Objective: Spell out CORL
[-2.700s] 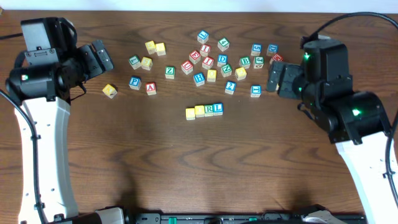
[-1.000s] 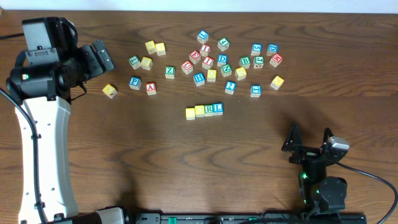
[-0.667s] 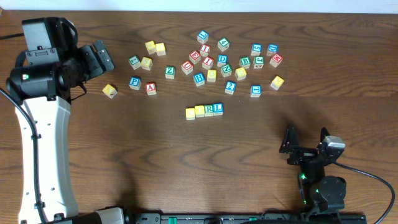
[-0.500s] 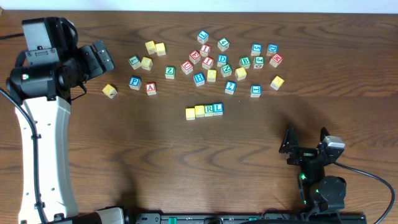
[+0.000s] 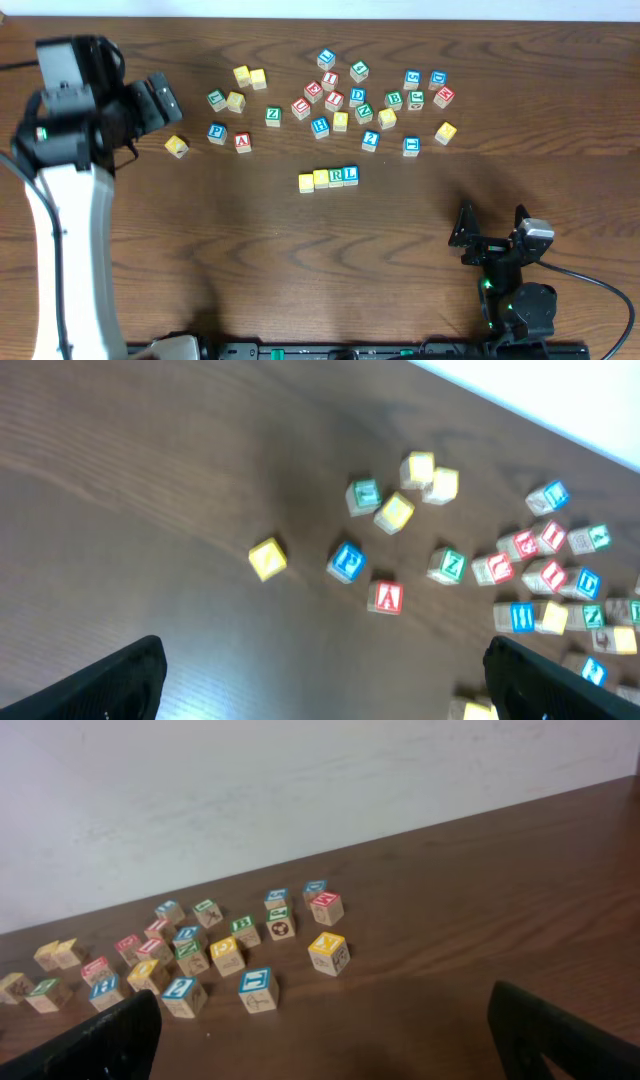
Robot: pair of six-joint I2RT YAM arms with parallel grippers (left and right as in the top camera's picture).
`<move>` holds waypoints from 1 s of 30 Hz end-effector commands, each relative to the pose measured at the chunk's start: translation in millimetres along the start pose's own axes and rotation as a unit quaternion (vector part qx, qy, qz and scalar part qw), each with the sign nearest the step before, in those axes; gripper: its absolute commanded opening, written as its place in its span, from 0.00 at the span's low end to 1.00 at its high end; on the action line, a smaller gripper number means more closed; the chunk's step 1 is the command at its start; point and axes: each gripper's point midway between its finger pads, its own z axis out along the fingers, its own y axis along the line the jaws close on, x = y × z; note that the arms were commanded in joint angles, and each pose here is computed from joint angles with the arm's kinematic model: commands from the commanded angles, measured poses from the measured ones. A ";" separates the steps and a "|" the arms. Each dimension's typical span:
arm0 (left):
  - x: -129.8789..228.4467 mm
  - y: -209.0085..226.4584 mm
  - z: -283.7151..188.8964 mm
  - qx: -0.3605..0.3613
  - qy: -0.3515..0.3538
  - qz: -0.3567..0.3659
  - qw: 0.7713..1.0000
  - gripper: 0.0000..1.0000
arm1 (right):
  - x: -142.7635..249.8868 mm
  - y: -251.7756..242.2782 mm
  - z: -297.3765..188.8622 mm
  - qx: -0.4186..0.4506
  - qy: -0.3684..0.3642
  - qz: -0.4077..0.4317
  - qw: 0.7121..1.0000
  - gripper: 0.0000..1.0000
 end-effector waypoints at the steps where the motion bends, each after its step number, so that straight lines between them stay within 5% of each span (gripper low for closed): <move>1: 9.9 -0.7 -27.7 0.009 -0.061 0.047 0.997 1.00 | 0.5 0.3 -0.2 -0.002 0.000 -0.008 1.000 0.99; 8: 97.9 19.7 -22.6 0.039 -0.207 0.119 0.970 1.00 | 0.5 0.3 -0.2 -0.002 0.000 -0.008 1.000 0.99; 14: 148.9 35.3 -4.6 0.045 -0.244 0.119 0.961 1.00 | 0.4 0.3 -0.2 -0.002 0.000 -0.008 1.000 0.99; 30: 179.9 45.4 17.5 0.055 -0.333 0.135 0.932 1.00 | 0.7 0.2 -0.1 -0.002 0.000 -0.008 1.000 0.99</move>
